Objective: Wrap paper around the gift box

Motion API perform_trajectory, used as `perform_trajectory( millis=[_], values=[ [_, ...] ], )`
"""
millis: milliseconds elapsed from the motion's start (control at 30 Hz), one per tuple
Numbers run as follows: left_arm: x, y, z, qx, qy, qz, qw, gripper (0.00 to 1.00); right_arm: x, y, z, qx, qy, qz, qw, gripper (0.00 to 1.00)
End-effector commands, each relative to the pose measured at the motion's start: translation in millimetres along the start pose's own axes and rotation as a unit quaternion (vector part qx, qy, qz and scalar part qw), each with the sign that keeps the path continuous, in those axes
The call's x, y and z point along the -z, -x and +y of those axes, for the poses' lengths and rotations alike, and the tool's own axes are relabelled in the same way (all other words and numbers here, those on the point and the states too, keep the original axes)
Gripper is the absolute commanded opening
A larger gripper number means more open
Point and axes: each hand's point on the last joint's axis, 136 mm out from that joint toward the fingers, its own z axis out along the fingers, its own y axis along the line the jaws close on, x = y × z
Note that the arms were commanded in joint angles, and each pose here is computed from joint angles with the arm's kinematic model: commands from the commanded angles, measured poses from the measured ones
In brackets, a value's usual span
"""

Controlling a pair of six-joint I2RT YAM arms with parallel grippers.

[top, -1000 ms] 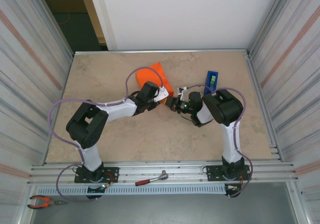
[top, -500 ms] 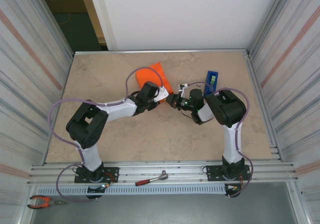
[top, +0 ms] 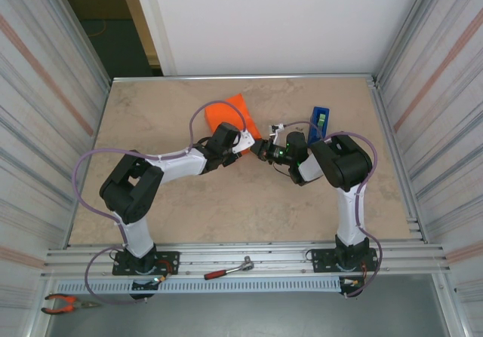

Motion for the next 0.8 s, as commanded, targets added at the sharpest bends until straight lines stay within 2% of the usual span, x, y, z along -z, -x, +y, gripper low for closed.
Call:
perform_trajectory(
  millis=[0,267,600,767],
  values=[
    [-9,-36,-18,-0.015,-0.033,0.059,0.998,0.51,2,12,23,0.018,0.025,-0.006,1.000,0.00],
    [-10,-36,-17,-0.015,-0.032,0.059,0.998,0.51,6,9,33,0.025,0.029,-0.007,0.999,0.00],
    [-9,-35,-16,-0.012,-0.031,0.056,0.998,0.51,2,12,27,0.022,0.024,-0.008,0.999,0.00],
    [1,-19,-3,-0.002,-0.021,0.034,0.999,0.55,10,17,32,0.025,0.027,-0.015,0.999,0.00]
  ],
)
